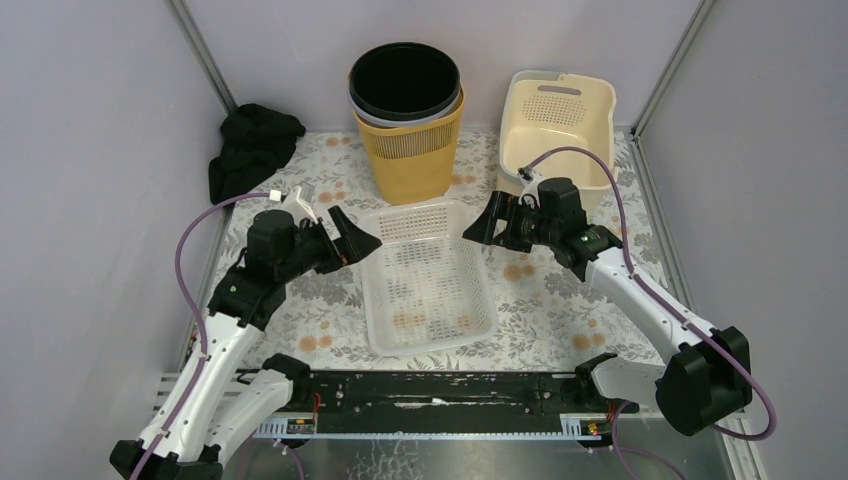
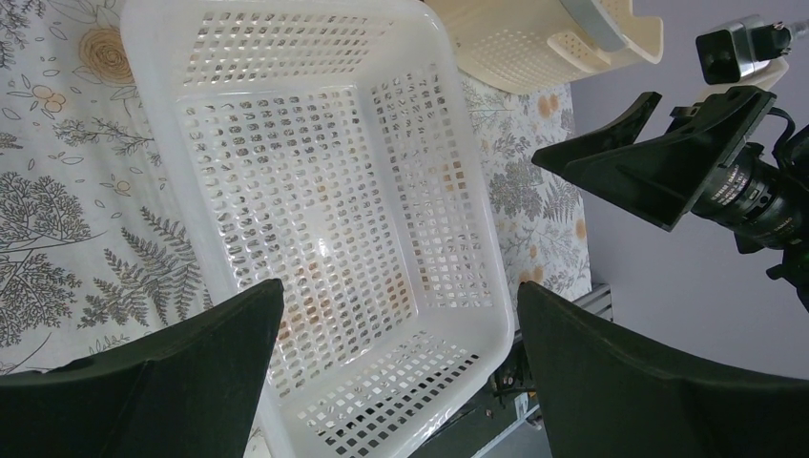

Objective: Turn the large container upside down
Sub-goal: Move the container to the center of the board.

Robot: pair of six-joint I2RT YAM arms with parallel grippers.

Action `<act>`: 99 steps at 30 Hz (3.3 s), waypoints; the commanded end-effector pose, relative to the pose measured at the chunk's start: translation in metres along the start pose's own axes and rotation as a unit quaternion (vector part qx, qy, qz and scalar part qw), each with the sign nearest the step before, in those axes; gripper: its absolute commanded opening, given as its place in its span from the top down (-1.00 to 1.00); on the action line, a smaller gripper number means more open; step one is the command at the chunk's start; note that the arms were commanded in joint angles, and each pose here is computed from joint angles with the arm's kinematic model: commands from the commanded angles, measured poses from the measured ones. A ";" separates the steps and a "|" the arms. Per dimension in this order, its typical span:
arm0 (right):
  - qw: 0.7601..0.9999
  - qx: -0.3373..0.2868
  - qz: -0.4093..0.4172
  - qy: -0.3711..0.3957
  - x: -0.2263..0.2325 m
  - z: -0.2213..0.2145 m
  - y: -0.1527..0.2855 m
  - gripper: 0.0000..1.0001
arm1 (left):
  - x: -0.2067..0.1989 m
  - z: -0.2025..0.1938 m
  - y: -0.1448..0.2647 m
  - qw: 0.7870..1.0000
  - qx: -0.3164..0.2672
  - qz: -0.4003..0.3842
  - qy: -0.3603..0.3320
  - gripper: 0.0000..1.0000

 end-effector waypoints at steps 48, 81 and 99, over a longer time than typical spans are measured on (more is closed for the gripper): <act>0.999 0.006 -0.044 0.027 -0.017 -0.014 0.007 -0.99 | 0.109 0.160 -0.258 0.963 -0.206 0.147 0.094 -1.00; 0.996 0.039 -0.070 0.028 -0.039 -0.031 -0.006 -0.98 | 0.031 -0.002 -0.005 0.992 -0.121 0.012 0.039 -1.00; 0.996 0.055 -0.070 0.020 -0.036 -0.029 -0.008 -0.99 | 0.039 -0.034 -0.011 0.995 -0.076 -0.028 0.062 -1.00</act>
Point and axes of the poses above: each gripper's point midway between its finger pads, its own y axis back along the fingers, its own x axis along the line the jaws close on, z = x × y, the point moved 5 cm from there along y, back along the fingers, and after that the axes turned 1 degree about -y, right-handed, at the moved point
